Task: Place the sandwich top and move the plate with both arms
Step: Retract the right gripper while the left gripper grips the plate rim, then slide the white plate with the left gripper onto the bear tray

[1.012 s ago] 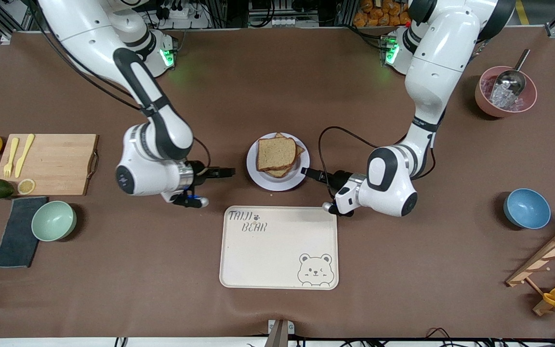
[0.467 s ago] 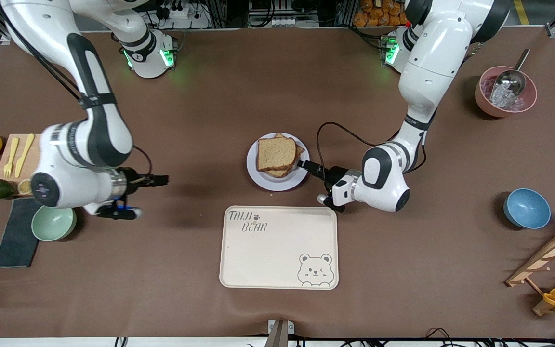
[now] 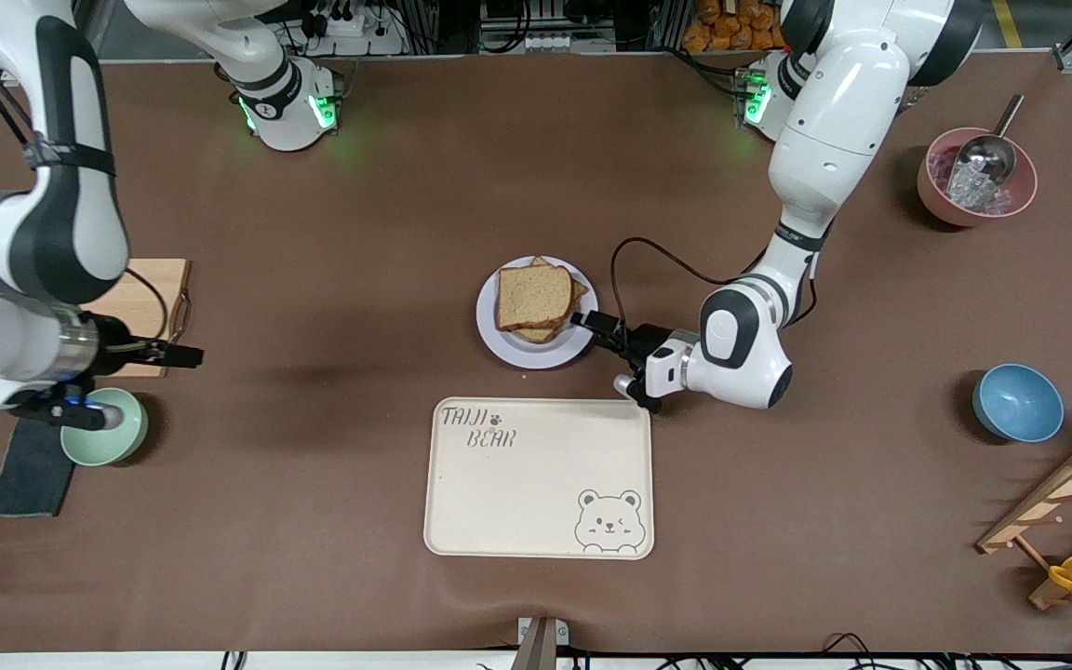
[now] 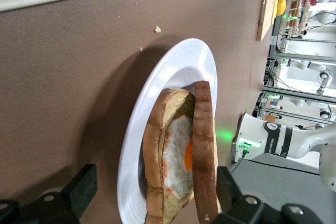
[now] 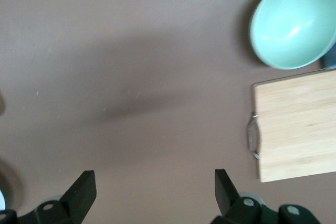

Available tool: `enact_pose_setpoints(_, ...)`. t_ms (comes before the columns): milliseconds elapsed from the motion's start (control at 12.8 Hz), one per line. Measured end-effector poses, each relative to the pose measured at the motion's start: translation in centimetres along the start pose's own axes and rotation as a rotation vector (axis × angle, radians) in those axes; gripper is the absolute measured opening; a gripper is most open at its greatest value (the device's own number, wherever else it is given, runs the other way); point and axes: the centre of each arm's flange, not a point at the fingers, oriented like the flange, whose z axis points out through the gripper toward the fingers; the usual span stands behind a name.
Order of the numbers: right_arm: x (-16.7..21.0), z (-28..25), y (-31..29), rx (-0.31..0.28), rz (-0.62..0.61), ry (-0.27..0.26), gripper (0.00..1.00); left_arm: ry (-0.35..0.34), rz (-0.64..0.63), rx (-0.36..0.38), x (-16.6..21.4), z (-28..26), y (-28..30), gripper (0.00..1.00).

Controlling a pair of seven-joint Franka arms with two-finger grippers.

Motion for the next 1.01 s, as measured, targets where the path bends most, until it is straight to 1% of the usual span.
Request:
enact_pose_setpoints(78, 0.2, -0.8, 1.2, -0.002, -0.011, 0.014, 1.0, 0.003, 0.008, -0.006, -0.1, 0.1, -0.1, 1.0)
enact_pose_setpoints(156, 0.2, -1.3, 2.2, -0.008, -0.033, 0.014, 1.0, 0.005, 0.02, -0.011, -0.2, 0.2, -0.3, 1.0)
enact_pose_setpoints(234, 0.0, -1.9, 3.0, -0.032, -0.049, 0.002, 1.0, 0.005, 0.03, -0.013, -0.2, 0.4, -0.5, 1.0)
enact_pose_setpoints(311, -0.3, -2.9, 3.4, -0.067, -0.058, -0.003, 1.0, 0.003, 0.041, -0.014, -0.3, 0.5, -0.7, 0.91)
enact_pose_setpoints(389, -0.6, -4.4, 3.7, -0.087, -0.063, 0.008, 1.0, 0.001, 0.052, -0.014, -0.4, 0.6, -0.8, 0.8)
enact_pose_setpoints(467, -1.0, -6.2, 4.1, -0.091, -0.072, 0.033, 1.0, -0.001, 0.06, -0.014, -0.5, 0.7, -0.9, 0.67)
enact_pose_setpoints(545, -1.6, -8.1, 4.7, -0.084, -0.1, 0.062, 1.0, -0.003, 0.062, -0.014, -0.6, 0.8, -1.1, 0.57)
enact_pose_setpoints(701, -2.9, -10.8, 6.4, -0.069, -0.163, 0.102, 1.0, -0.008, 0.069, -0.015, -0.9, 1.0, -1.4, 0.33)
enact_pose_setpoints(857, -4.5, -13.2, 6.7, -0.053, -0.192, 0.138, 1.0, -0.013, 0.078, -0.017, -1.3, 1.3, -1.8, 0.11)
enact_pose_setpoints(934, -5.5, -14.3, 6.3, -0.043, -0.208, 0.153, 1.0, -0.011, 0.078, -0.032, -1.4, 1.2, -1.7, 0.06)
enact_pose_setpoints(1012, -6.5, -15.4, 5.7, -0.033, -0.224, 0.169, 1.0, -0.011, 0.077, -0.039, -1.4, 1.2, -1.7, 0.06)
